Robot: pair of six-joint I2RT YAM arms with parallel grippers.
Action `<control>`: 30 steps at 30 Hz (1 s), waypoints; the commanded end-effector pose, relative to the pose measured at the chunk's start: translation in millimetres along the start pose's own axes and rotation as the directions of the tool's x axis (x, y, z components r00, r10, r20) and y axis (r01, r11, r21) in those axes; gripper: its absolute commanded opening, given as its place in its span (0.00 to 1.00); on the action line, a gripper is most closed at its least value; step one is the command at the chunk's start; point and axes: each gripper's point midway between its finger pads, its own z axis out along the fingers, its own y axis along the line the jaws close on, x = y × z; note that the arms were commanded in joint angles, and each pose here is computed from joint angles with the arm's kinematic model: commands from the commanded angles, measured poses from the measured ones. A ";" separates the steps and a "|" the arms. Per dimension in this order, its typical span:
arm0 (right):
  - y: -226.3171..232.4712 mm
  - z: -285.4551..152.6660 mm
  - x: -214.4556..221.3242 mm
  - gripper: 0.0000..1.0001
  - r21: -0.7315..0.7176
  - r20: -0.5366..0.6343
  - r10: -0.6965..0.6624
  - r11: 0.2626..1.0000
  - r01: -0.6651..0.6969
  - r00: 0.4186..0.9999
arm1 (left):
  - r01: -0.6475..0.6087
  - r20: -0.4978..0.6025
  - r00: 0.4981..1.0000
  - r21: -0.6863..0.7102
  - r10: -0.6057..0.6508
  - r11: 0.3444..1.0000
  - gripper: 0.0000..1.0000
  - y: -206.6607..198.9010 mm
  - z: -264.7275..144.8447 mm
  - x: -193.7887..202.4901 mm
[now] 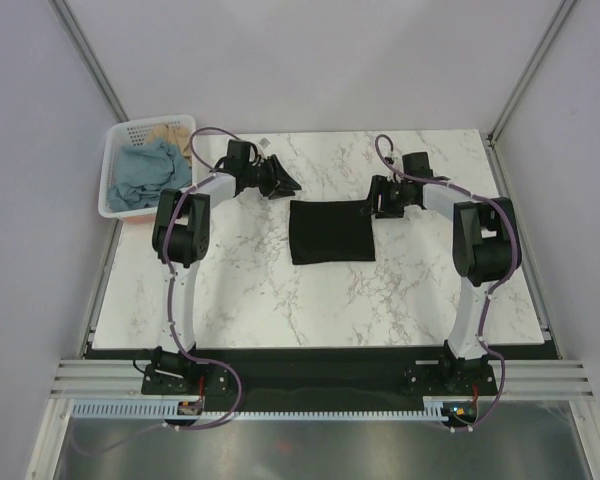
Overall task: Fold and stack the t-shirts
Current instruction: Fold the tshirt
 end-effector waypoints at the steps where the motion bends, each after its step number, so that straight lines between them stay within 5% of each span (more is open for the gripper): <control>1: 2.8 -10.1 13.1 0.66 -0.004 -0.021 0.003 1.000 -0.003 1.000 | -0.097 0.067 0.994 0.086 0.092 0.992 0.45 -60.0 -32.8 -23.6; 4: 2.8 -12.3 16.9 0.65 -0.004 -0.022 0.011 1.000 -0.011 1.000 | -0.134 0.111 0.985 0.031 0.130 0.990 0.40 -59.8 -44.1 -23.2; 7: 1.8 -12.6 21.3 0.65 0.003 -0.025 0.018 1.000 -0.018 1.000 | -0.153 0.128 0.980 0.004 0.151 0.988 0.24 -65.4 -53.9 -15.4; 9: 0.2 -11.8 23.0 0.66 0.006 -0.027 0.026 1.000 -0.026 0.999 | -0.169 0.123 0.978 -0.020 0.170 0.985 0.03 -65.1 -52.5 -5.3; 30: -0.8 2.5 50.7 0.65 0.000 -0.003 0.096 0.995 -0.096 0.995 | -0.082 0.047 0.994 -0.285 0.100 0.955 0.02 44.1 1.7 28.9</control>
